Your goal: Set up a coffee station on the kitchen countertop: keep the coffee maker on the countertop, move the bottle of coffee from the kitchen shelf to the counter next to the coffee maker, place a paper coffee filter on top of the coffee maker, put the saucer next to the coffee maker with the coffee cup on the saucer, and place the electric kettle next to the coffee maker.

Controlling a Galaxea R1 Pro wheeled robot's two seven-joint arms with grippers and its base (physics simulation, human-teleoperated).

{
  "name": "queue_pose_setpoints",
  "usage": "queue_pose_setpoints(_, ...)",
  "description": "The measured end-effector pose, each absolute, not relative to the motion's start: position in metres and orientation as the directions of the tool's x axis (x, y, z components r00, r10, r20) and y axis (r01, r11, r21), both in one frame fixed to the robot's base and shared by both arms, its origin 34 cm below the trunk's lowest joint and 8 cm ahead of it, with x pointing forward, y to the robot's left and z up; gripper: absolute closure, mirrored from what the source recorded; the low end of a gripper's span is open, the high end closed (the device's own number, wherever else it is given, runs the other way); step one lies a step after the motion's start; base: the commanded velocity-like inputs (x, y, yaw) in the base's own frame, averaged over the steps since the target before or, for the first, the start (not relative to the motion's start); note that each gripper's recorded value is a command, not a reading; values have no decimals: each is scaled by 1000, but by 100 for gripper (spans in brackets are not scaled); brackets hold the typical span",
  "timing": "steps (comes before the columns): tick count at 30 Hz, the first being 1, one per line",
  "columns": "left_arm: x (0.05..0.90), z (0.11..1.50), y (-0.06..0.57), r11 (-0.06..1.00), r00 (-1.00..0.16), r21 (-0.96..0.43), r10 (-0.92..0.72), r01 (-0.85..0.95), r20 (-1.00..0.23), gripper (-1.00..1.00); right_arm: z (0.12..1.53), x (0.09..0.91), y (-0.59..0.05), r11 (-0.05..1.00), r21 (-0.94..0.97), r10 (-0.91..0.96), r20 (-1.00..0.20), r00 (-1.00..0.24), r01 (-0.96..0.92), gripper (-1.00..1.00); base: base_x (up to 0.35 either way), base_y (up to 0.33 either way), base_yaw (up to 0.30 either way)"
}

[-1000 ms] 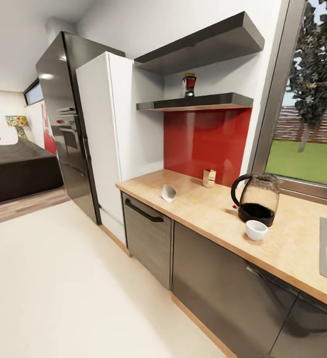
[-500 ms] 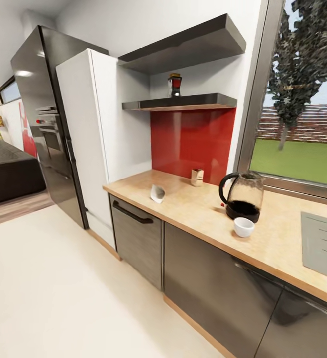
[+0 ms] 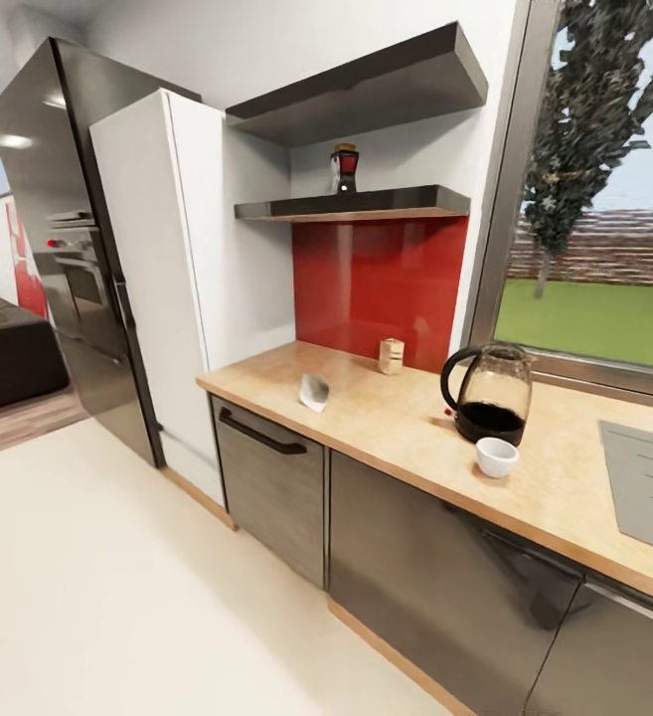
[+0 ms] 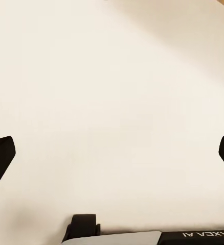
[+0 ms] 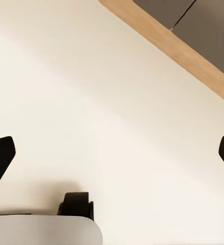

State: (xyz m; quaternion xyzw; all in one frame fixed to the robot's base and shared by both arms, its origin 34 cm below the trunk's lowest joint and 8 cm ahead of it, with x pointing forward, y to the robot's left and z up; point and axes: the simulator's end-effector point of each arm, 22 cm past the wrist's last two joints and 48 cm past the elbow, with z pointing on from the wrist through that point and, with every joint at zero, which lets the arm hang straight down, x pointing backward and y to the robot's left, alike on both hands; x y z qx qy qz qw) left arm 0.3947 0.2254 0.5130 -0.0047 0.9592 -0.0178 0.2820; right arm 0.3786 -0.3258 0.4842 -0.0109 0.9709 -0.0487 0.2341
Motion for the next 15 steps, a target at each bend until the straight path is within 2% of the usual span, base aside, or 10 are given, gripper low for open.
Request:
queue_pose_setpoints(10,395,513,225,999,-841,-37,-19,1,-541,-100,484,378,-326,995,-100,-44,-453,-890,2,-100,1,2,-247)
queue_pose_setpoints(15,395,513,225,999,-841,-37,-19,1,-541,-100,484,378,-326,995,-100,-44,-453,-890,2,-100,19,119,-100)
